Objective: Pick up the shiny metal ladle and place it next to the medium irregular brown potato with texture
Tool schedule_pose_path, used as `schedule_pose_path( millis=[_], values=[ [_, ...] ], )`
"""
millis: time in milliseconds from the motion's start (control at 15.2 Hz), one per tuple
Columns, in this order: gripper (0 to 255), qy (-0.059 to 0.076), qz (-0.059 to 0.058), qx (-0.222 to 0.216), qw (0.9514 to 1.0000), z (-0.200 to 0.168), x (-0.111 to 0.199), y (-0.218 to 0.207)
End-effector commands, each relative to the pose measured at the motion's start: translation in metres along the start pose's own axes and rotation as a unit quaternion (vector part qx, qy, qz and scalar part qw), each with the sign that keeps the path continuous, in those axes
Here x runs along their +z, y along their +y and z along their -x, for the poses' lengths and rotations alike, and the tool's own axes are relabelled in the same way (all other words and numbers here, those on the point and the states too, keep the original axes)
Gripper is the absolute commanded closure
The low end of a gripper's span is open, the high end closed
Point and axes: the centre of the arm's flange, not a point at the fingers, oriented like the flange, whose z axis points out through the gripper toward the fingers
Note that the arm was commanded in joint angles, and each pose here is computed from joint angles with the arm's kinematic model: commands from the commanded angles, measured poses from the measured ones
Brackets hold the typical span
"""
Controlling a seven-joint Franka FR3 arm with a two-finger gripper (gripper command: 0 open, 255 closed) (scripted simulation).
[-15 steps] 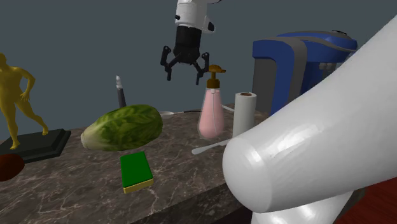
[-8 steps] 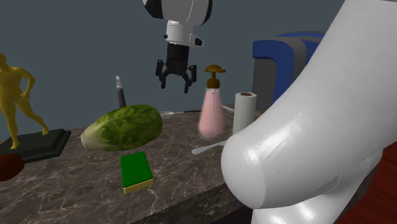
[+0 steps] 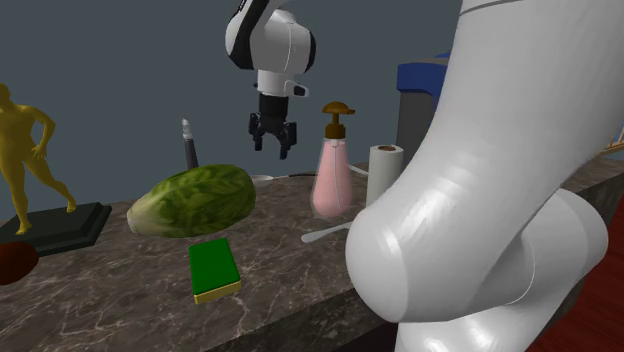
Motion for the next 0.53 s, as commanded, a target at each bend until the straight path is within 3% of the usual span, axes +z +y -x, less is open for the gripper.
schedule_pose_path(
  millis=[0, 198, 462],
  values=[
    [0, 0.005, 0.0, 0.04, 0.9992, -0.02, 0.013, -0.013],
    [0, 0.012, 0.0, 0.095, 0.9954, -0.048, 0.033, -0.029],
    [0, 0.022, 0.001, 0.169, 0.9853, -0.089, 0.059, -0.045]
  ],
)
